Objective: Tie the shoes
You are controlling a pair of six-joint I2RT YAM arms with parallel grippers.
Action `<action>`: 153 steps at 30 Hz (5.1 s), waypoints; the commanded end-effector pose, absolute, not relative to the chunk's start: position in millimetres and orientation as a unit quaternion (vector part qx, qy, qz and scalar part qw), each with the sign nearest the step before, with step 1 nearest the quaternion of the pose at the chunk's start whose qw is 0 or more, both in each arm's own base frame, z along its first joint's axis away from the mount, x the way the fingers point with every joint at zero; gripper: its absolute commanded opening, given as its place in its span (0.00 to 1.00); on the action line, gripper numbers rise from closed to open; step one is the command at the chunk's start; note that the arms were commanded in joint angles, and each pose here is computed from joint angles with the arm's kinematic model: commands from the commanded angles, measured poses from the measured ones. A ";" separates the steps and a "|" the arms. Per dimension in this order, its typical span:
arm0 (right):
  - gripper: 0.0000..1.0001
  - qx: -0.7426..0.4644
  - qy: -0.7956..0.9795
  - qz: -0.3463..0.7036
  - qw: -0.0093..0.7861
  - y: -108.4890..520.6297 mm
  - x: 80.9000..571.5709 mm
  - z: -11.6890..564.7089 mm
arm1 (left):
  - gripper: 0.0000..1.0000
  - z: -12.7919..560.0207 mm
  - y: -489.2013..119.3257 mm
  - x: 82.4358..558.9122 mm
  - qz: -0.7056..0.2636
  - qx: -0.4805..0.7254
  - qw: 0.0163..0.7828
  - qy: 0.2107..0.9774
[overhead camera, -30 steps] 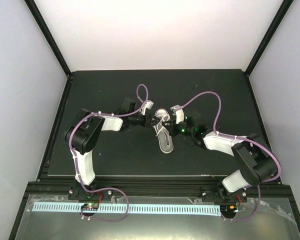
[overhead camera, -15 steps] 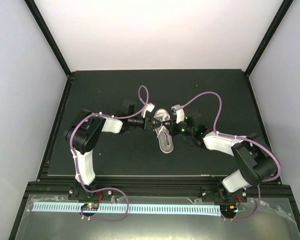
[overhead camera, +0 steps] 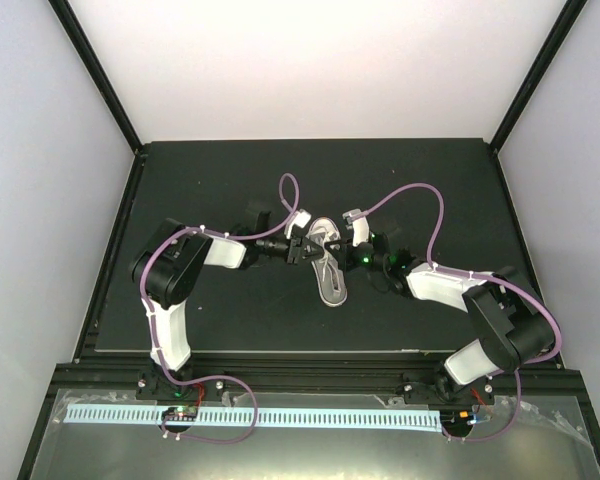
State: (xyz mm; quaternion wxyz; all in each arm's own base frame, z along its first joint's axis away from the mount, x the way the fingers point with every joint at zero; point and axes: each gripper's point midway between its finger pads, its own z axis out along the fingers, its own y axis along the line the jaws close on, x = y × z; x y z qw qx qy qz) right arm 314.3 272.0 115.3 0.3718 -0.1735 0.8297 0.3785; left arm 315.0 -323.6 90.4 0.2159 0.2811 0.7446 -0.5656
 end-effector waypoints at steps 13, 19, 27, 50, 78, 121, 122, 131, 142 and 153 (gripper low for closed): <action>0.02 -0.175 0.817 0.387 0.391 275.4 318.1 124.3 | 0.36 112.5 -327.3 305.7 -0.584 0.311 0.235 0.712; 0.02 -0.176 0.816 0.387 0.391 275.4 317.8 124.6 | 0.36 118.1 -327.6 304.7 -0.589 0.313 0.238 0.706; 0.02 -0.175 0.816 0.387 0.391 275.3 317.8 125.2 | 0.37 121.0 -326.9 302.3 -0.590 0.316 0.240 0.703; 0.02 -0.179 0.814 0.392 0.390 277.3 316.9 127.1 | 0.31 110.0 -338.5 309.1 -0.581 0.321 0.223 0.714; 0.02 -0.183 0.809 0.395 0.396 274.7 312.1 138.7 | 0.02 109.6 -328.9 325.1 -0.513 0.302 0.288 0.750; 0.05 -0.180 0.811 0.398 0.388 275.6 310.7 134.6 | 0.37 100.4 -343.5 309.0 -0.554 0.332 0.239 0.725; 0.05 -0.180 0.811 0.398 0.389 275.4 310.8 135.0 | 0.36 100.0 -343.9 308.6 -0.554 0.332 0.238 0.725; 0.05 -0.180 0.810 0.400 0.389 276.0 310.1 135.7 | 0.25 92.0 -344.3 310.4 -0.545 0.328 0.234 0.735; 0.28 -0.180 0.813 0.395 0.389 272.7 308.1 139.1 | 0.01 100.7 -339.4 332.8 -0.515 0.289 0.290 0.753; 0.74 -0.130 0.828 0.338 0.429 228.5 302.9 150.5 | 0.02 98.7 -341.3 338.4 -0.516 0.280 0.292 0.755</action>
